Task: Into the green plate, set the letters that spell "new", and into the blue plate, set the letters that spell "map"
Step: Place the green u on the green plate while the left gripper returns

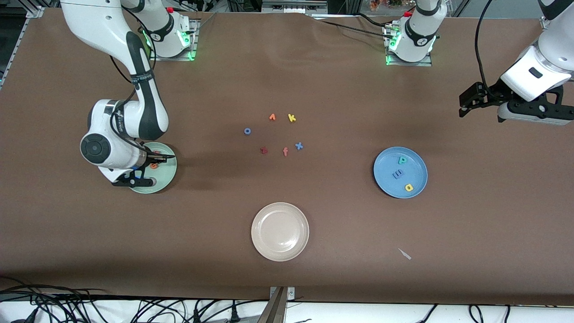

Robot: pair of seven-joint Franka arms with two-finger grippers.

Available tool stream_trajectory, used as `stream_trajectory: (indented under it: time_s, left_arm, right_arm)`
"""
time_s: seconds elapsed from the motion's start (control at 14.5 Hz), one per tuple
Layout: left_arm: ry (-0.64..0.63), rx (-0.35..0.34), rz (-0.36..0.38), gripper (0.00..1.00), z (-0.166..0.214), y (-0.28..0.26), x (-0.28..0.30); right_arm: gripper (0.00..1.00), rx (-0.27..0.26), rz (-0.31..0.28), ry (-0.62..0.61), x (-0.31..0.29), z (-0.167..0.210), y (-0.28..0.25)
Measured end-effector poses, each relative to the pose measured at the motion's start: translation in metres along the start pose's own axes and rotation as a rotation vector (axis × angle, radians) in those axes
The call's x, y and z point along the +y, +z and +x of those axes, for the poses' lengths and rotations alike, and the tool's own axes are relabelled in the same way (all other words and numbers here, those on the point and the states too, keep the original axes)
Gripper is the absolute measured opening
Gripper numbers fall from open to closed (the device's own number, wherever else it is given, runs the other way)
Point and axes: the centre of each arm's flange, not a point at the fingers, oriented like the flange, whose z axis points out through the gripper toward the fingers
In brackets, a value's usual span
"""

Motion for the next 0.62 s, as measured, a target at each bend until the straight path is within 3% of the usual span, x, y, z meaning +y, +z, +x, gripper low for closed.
stream_trajectory:
  time_s: [0.14, 0.28, 0.48, 0.62]
  left_arm:
    - [0.003, -0.016, -0.001, 1.00, 0.003, 0.003, 0.003]
    - [-0.005, -0.047, -0.002, 1.00, 0.002, 0.007, 0.002]
    - [-0.031, -0.107, -0.002, 1.00, -0.005, 0.012, 0.001]
    - [-0.034, -0.110, -0.002, 1.00, -0.005, 0.012, 0.001]
  right_arm:
    - [0.26, 0.007, -0.002, -0.001, 0.006, -0.007, 0.011]
    - [0.40, 0.016, -0.001, -0.003, 0.005, -0.006, 0.009]
    - [0.72, -0.017, 0.020, -0.022, -0.006, 0.000, -0.026]
    - [0.90, -0.044, 0.033, -0.045, -0.018, 0.006, -0.063]
